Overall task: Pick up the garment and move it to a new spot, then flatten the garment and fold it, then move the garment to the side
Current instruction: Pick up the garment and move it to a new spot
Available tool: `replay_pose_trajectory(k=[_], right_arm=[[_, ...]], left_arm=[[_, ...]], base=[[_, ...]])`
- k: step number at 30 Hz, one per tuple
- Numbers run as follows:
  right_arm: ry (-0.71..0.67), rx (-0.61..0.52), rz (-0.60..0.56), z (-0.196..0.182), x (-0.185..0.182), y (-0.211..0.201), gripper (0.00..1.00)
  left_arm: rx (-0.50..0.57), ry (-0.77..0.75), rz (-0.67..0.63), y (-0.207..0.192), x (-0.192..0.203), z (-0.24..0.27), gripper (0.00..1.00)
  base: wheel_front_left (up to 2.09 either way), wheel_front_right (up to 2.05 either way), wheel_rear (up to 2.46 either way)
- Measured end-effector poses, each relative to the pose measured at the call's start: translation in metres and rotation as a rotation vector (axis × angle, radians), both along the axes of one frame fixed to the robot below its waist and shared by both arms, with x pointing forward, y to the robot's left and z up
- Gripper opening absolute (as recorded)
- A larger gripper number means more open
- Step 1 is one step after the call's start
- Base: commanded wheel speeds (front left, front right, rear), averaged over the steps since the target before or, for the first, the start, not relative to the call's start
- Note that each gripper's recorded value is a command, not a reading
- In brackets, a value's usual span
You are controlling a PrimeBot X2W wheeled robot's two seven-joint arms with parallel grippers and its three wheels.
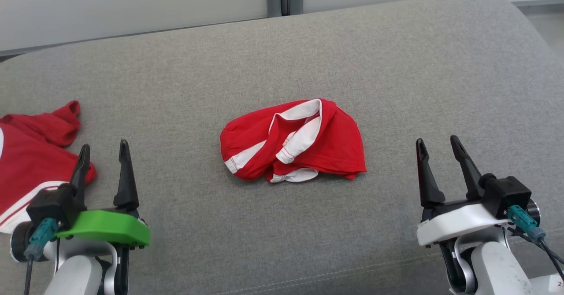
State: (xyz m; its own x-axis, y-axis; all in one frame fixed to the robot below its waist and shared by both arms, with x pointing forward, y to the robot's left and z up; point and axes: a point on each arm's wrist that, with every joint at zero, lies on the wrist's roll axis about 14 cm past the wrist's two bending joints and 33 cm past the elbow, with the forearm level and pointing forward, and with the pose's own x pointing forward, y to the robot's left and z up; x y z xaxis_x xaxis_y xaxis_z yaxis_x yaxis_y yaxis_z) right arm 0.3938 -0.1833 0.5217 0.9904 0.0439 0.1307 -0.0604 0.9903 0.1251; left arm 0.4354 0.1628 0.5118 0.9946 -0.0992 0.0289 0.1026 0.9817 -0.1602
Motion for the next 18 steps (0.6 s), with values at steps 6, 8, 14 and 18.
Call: replay_pose_trajectory(k=[6, 8, 14, 18], right_arm=[[0.004, -0.001, 0.008, 0.001, -0.013, 0.003, 1.00], [0.008, 0.000, 0.008, 0.001, -0.017, 0.003, 1.00], [0.007, 0.013, 0.013, 0.003, -0.031, 0.005, 1.00], [0.000, 0.015, 0.021, 0.007, -0.032, 0.008, 1.00]], left_arm=[[0.008, 0.007, 0.000, 0.006, -0.025, -0.002, 1.00], [0.011, 0.003, -0.003, 0.007, -0.032, -0.001, 1.00], [0.009, -0.022, -0.008, 0.007, -0.049, 0.007, 1.00], [0.009, -0.034, -0.005, 0.008, -0.052, 0.011, 1.00]], base=[[0.00, 0.00, 0.00], [0.00, 0.00, 0.00], [0.00, 0.00, 0.00], [0.00, 0.00, 0.00]])
